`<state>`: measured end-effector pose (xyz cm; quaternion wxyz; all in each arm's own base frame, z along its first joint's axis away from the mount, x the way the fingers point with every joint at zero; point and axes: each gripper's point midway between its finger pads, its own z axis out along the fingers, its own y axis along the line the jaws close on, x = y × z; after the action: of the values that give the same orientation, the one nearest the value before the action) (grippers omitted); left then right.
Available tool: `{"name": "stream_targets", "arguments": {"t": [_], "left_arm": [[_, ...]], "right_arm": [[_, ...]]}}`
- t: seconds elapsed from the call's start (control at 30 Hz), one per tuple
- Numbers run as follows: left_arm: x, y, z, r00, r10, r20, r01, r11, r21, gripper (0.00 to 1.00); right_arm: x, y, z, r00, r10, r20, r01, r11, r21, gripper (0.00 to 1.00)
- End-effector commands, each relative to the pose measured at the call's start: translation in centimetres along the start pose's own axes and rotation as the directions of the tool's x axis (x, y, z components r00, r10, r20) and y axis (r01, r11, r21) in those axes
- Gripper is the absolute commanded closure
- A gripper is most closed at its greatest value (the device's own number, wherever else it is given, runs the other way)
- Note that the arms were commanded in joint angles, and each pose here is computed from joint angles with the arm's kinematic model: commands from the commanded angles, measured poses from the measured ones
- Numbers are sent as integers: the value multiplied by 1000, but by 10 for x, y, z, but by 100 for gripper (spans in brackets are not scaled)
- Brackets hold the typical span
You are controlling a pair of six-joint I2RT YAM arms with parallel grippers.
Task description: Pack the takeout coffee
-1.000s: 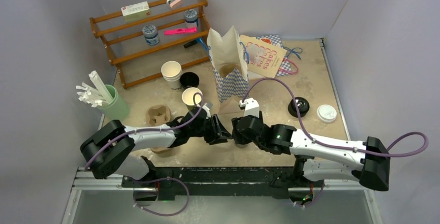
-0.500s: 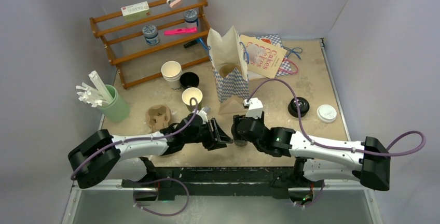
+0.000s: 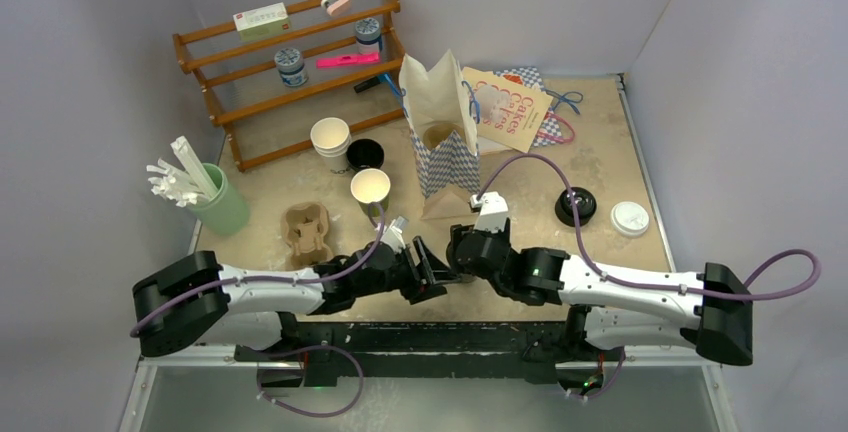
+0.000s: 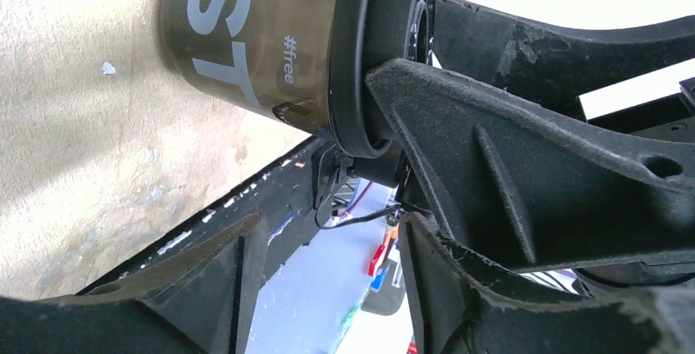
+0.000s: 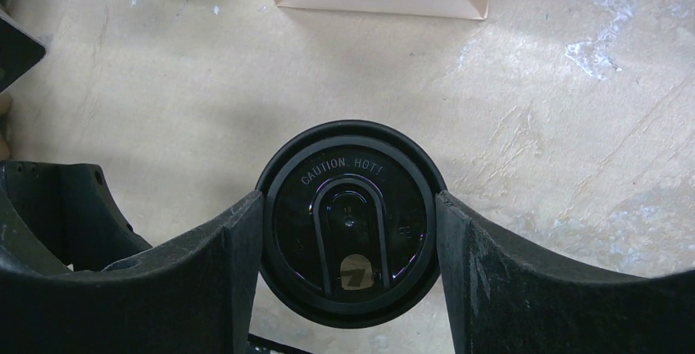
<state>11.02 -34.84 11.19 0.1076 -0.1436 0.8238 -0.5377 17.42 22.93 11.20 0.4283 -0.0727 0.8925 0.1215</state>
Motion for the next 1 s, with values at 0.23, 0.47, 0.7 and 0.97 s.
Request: {"name": "stream_targets", "arguments": {"t": [0.23, 0.47, 0.7, 0.97], "left_arm": [[-21, -14, 3, 980, -91, 177, 72, 991, 113, 38], [-23, -14, 10, 971, -100, 216, 71, 988, 138, 39], [-23, -6, 15, 966, -115, 231, 86, 988, 131, 41], [-20, 12, 12, 964, -121, 238, 114, 993, 43, 56]], "right_arm": [[35, 0, -9, 987, -27, -156, 28, 1000, 2, 53], [47, -7, -9, 978, -47, -202, 57, 997, 47, 55], [52, -8, -15, 965, -68, -252, 82, 996, 46, 54], [64, -17, -22, 939, -97, -331, 129, 989, 77, 55]]}}
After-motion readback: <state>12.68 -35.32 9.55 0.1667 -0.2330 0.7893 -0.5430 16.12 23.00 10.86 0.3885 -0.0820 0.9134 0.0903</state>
